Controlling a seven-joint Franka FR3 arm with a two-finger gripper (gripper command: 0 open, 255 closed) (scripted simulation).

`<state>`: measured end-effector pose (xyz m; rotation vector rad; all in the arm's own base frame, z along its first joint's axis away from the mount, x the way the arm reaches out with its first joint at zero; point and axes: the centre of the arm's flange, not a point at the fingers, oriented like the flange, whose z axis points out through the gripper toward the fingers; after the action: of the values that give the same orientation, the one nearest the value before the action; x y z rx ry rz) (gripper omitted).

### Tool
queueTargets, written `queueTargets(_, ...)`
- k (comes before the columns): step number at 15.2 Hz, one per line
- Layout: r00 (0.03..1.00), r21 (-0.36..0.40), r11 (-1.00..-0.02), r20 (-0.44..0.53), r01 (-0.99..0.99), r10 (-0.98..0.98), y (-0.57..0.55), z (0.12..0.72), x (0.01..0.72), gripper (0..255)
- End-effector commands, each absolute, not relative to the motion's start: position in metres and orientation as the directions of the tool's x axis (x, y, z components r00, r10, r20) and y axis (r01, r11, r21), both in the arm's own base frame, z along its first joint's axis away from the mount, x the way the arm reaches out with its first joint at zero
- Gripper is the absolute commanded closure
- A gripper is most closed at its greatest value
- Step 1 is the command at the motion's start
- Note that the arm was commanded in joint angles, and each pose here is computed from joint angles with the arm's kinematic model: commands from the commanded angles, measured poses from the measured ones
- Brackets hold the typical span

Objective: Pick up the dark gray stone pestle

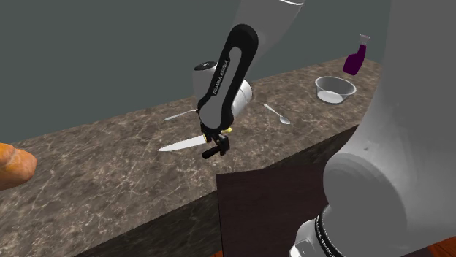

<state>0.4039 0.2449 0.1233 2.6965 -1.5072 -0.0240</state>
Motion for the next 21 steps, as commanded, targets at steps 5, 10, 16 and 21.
queueTargets(5, 0.524, 0.053, -0.523, 0.012, -0.851, -0.852, 0.245, 0.108, 0.403, 255)
queueTargets(10, 0.524, 0.053, -0.523, 0.013, -0.851, -0.852, 0.244, 0.104, 0.404, 255)
queueTargets(16, 0.524, 0.053, -0.523, 0.012, -0.851, -0.852, 0.244, 0.125, 0.404, 255)
queueTargets(21, 0.524, 0.053, -0.523, 0.012, -0.851, -0.852, 0.244, 0.151, 0.404, 255)
